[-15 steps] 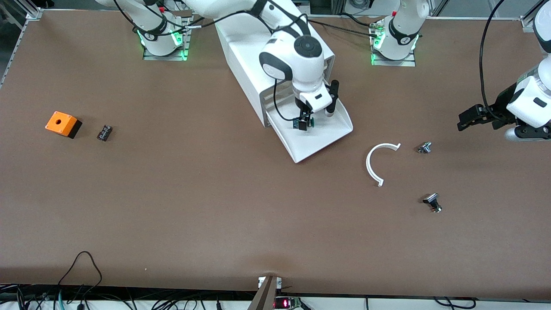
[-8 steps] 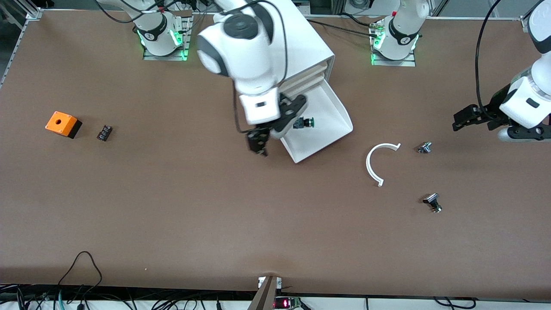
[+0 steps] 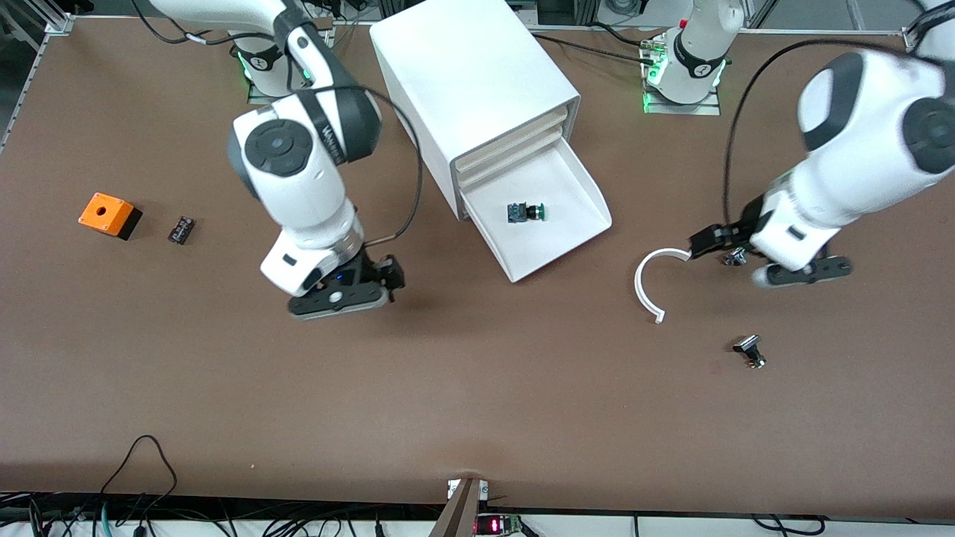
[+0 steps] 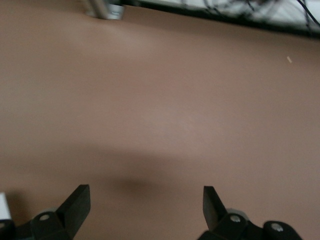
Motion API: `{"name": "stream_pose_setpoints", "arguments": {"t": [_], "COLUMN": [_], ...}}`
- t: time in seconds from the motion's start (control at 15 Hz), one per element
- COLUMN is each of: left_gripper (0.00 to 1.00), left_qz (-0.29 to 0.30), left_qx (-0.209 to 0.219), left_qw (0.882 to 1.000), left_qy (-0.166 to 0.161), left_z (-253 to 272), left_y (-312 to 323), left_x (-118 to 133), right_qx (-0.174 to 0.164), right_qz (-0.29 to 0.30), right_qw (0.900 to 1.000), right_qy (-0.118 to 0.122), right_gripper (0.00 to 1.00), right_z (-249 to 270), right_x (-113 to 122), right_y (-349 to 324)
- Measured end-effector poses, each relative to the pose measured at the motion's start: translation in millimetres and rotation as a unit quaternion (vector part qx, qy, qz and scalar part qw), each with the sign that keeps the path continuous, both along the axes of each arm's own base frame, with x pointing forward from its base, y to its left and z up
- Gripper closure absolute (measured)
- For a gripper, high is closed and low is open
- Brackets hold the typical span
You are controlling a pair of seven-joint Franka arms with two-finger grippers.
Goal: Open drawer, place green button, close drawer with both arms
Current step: 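Withdraw the right gripper while the left gripper reaches the drawer front, then push the drawer shut with the left gripper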
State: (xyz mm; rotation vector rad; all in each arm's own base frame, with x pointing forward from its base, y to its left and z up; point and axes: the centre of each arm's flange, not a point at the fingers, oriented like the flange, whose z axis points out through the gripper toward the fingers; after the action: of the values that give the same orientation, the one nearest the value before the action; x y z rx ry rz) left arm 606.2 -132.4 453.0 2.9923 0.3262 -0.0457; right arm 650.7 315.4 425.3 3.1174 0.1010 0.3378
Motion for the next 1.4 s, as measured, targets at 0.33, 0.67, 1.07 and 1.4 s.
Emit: {"name": "stream_pose_setpoints", "arguments": {"t": [0.33,0.67,1.07,1.4], "left_gripper": [0.0,0.0,0.0,0.0], "left_qz": [0.056,0.101,0.095,0.124], "left_qx": [-0.022,-0.035,-0.03,-0.034], "left_qw": [0.998,0.994,0.995,0.992], "left_qy": [-0.027,-0.024,0.007,0.02], "left_z": [-115.6,-190.0,-235.8,-238.0], "left_y": [-73.6,-125.0,-180.8,-184.7], "left_x": [-5.8,-34.0,-86.2,-93.9], "right_qx": [-0.022,-0.023,-0.049,-0.027], "right_qz": [-0.141,-0.216,-0.164,-0.117], "right_qw": [0.988,0.974,0.983,0.988], "right_qy": [0.057,0.06,0.07,0.101], "right_gripper": [0.0,0.0,0.0,0.0], "right_z": [-27.6,-0.4,115.7,151.1], "right_x": [32.0,28.3,-28.1,-62.8], "right_y": [-138.1,-256.7,-319.5,-399.2]}}
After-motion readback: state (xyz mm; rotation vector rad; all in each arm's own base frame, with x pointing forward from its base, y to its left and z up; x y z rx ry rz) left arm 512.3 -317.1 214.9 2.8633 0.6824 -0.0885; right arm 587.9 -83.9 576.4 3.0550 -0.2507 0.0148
